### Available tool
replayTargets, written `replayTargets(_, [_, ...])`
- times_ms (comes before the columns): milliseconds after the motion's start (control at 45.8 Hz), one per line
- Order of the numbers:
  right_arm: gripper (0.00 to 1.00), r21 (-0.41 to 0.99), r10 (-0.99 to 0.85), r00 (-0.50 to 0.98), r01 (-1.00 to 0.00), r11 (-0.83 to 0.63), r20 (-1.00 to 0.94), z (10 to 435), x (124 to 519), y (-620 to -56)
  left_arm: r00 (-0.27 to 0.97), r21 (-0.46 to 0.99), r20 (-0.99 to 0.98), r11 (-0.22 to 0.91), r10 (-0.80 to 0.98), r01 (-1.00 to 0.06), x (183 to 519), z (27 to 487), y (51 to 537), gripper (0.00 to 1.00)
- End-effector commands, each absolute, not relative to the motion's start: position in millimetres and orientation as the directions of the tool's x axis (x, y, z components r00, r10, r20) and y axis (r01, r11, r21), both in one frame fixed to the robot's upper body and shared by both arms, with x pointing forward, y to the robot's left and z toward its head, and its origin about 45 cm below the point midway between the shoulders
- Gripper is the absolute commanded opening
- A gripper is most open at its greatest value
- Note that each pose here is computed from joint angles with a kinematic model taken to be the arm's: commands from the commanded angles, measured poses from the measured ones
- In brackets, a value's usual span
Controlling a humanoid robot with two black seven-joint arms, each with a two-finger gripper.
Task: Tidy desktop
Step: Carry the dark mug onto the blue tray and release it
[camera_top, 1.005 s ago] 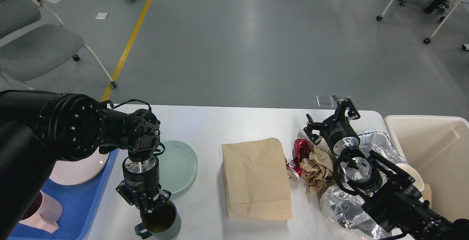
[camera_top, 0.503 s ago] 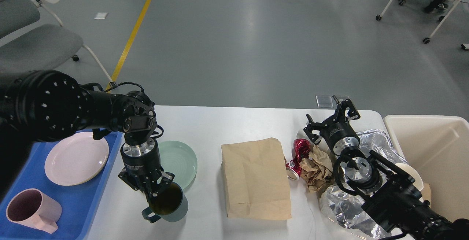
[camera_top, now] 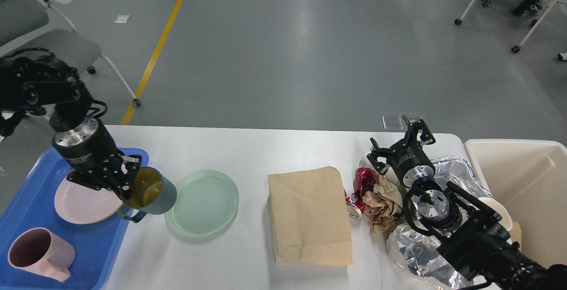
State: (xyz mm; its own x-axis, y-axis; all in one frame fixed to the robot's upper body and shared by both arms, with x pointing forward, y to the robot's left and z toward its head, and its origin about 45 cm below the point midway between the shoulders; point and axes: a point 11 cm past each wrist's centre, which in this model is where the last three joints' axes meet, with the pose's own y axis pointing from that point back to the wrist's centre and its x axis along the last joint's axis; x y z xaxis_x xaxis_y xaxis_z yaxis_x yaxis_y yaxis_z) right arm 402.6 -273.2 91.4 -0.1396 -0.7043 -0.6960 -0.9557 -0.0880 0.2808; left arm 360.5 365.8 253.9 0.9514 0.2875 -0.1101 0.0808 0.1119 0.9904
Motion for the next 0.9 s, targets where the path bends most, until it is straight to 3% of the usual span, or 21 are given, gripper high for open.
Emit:
replayTargets(0, [1.00,0.281,-0.704,-0.140,-0.956,-0.088,-0.696,91.4,402.6,-273.2,0.917,0.989,-0.122,0.120,0.380,0.082,344.7,243.5,402.7,0.00])
replayTargets(415, [1.00,0.281,-0.704,-0.140,-0.956,-0.088,-0.696,91.4,402.6,-273.2,0.802,0.993,-0.118,0.066,0.585,0.098,293.8,211.5,498.5,0.00])
replayTargets(874, [1.00,0.281,-0.704,-0.140,-0.956,-0.088,-0.696,91.4,402.6,-273.2,0.768,0.990,-0.123,0.028,0.628,0.136,271.1,171.0,524.9,0.00])
